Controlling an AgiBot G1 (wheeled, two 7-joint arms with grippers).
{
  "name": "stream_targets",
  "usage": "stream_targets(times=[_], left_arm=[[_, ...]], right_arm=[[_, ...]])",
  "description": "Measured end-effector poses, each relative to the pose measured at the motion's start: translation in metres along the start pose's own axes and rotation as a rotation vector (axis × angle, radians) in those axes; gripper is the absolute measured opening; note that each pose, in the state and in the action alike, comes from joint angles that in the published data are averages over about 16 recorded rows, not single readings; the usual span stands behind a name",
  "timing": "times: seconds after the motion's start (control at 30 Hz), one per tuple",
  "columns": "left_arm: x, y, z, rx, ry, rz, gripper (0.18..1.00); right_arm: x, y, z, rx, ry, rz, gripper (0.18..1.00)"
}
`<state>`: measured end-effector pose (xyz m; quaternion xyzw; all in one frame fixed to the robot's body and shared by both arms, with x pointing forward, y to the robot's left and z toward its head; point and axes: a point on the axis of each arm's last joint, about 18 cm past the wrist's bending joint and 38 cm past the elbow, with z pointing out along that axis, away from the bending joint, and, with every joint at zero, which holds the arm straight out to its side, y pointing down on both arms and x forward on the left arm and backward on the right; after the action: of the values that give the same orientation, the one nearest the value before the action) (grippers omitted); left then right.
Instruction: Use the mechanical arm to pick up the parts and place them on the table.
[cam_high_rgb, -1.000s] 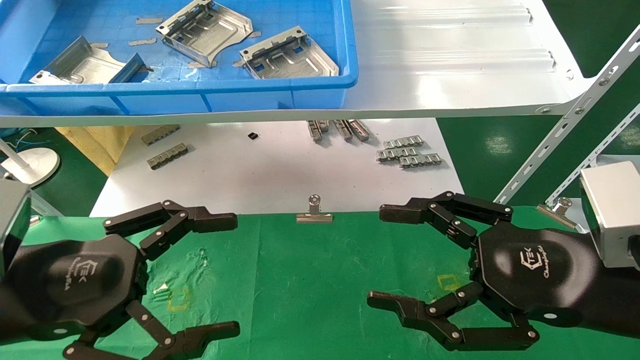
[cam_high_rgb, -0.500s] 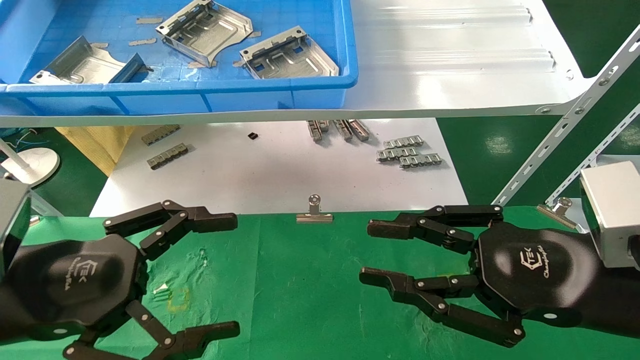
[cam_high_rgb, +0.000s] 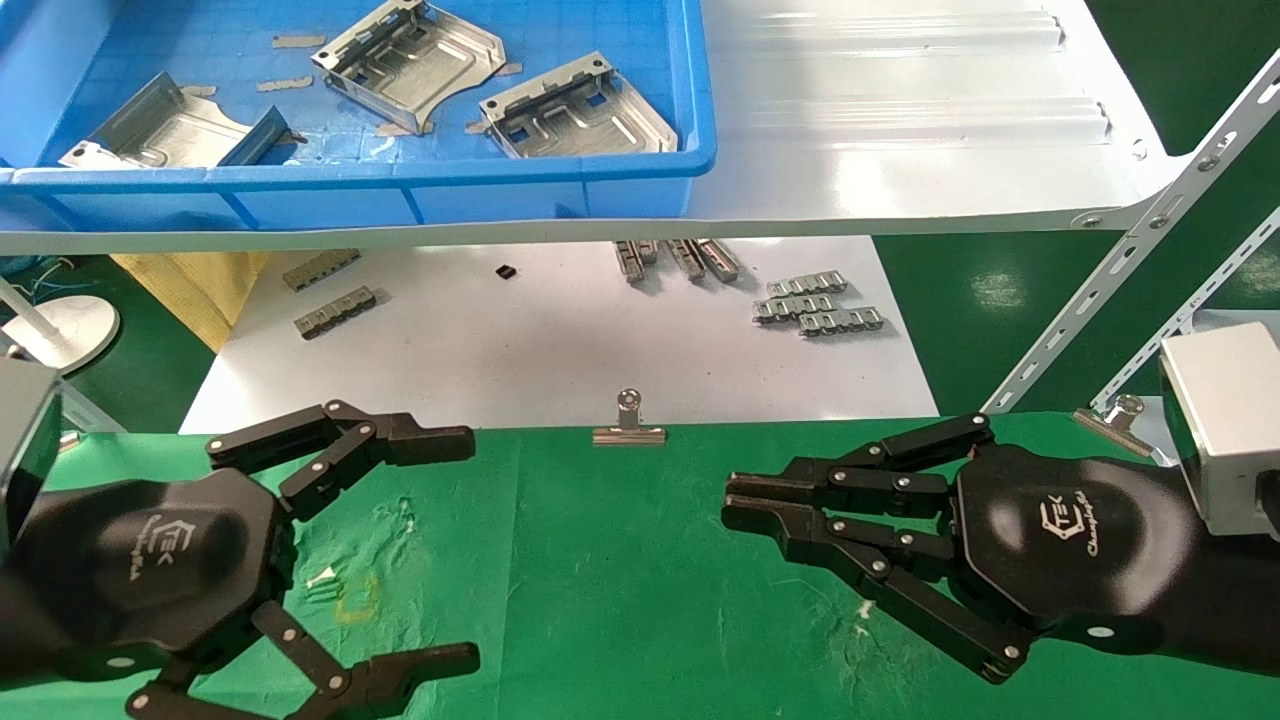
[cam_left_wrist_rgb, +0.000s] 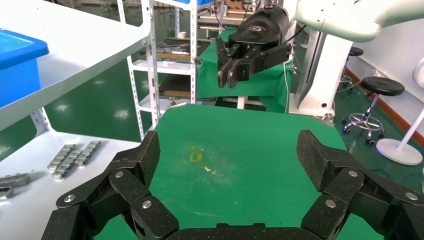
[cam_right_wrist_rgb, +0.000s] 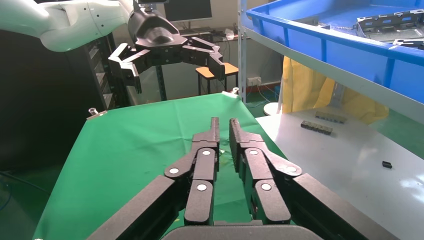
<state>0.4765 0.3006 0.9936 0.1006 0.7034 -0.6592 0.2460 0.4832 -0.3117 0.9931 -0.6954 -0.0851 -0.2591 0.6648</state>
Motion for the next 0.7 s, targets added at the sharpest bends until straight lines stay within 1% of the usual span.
stream_targets(times=[0.17, 0.33, 0.5, 0.7], left_arm=[[-0.007, -0.008, 0.000, 0.006, -0.020, 0.014, 1.001], [-0.031, -0.029, 0.002, 0.012, -0.067, 0.054, 1.001], [-0.076, -0.056, 0.006, 0.002, -0.158, 0.090, 1.001], [-0.145, -0.090, 0.017, -0.042, -0.303, 0.110, 1.001]], right_arm=[[0.000, 0.000, 0.000, 0.000, 0.000, 0.000, 0.245], [0.000, 0.000, 0.000, 0.000, 0.000, 0.000, 0.211], [0.000, 0.000, 0.000, 0.000, 0.000, 0.000, 0.196], [0.000, 0.000, 0.000, 0.000, 0.000, 0.000, 0.192]])
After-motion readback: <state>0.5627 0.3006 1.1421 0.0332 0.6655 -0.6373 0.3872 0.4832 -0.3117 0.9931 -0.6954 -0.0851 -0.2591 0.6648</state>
